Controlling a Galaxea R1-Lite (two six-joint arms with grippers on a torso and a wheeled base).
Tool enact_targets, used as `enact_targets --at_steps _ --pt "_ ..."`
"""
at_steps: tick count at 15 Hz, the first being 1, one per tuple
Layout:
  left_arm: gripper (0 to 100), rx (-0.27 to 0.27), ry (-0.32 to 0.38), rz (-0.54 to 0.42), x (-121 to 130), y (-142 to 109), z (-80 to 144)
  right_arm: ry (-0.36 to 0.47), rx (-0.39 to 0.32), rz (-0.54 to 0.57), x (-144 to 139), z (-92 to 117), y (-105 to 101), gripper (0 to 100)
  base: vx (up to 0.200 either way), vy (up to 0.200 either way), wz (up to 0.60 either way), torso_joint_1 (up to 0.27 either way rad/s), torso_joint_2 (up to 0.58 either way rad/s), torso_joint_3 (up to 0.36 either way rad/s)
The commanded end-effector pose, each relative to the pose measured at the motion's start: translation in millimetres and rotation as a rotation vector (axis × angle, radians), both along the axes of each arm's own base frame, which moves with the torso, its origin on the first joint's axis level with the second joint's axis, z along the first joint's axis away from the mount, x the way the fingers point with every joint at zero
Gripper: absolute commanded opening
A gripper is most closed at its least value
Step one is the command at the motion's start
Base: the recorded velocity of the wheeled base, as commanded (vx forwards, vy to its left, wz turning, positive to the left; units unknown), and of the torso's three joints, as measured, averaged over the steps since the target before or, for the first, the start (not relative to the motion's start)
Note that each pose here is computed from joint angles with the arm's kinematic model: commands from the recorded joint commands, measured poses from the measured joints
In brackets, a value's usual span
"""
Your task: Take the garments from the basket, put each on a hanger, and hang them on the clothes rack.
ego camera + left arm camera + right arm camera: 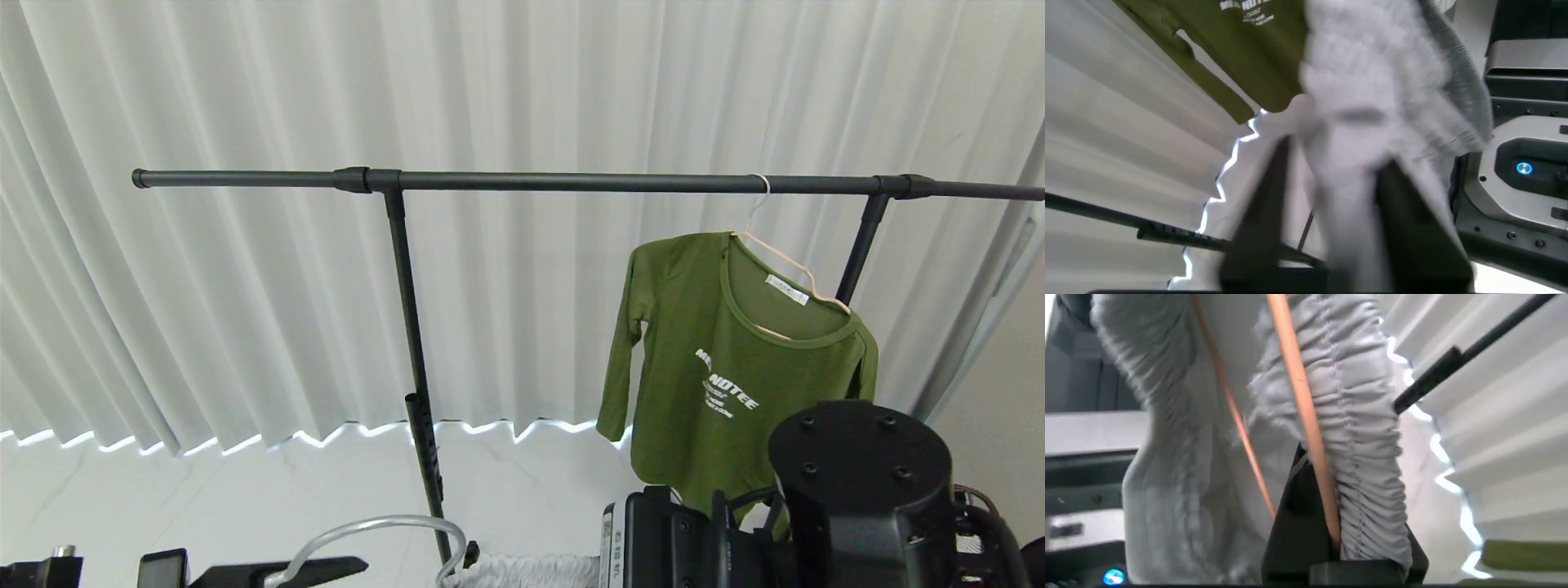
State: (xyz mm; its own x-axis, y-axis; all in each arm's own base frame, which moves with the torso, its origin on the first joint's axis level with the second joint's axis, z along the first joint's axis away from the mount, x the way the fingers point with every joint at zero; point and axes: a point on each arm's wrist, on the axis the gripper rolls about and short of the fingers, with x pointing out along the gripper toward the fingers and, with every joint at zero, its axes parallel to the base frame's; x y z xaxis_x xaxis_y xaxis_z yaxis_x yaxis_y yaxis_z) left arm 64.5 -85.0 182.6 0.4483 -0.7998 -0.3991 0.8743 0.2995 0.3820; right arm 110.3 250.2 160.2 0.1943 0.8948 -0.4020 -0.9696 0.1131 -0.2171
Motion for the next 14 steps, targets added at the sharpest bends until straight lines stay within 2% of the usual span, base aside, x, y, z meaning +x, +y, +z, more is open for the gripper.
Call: enact_targets --at_steps 1,3,6,7,10,14 --pt "100 0.007 0.015 0.007 1.1 -0.7 -2.0 -0.026 0.012 0.003 0.4 3.9 -1.9 0 0.000 0.000 0.00 0.000 0.00 0.000" --pt "100 0.011 0.023 0.040 3.2 1.6 -4.4 -0.077 0.025 0.007 1.4 10.6 -7.4 0 0.000 0.000 0.00 0.000 0.00 0.000" --pt "100 0.005 0.029 0.063 4.2 3.8 -4.8 -0.144 0.016 -0.068 18.2 14.9 -30.2 0 0.000 0.000 0.00 0.000 0.00 0.000" --pt "100 -0.005 0.034 0.097 6.5 5.8 -3.9 -0.157 0.011 -0.113 25.1 15.6 -43.6 0 0.000 0.000 0.00 0.000 0.00 0.000" --pt "100 -0.022 0.026 0.242 18.8 15.4 -3.9 -0.176 0.026 -0.182 31.1 22.1 -63.6 0 0.000 0.000 0.00 0.000 0.00 0.000" --pt "100 0.064 0.095 0.423 21.9 36.1 -35.5 -0.189 0.044 -0.200 29.3 28.0 -71.5 0 0.000 0.000 0.00 0.000 0.00 0.000"
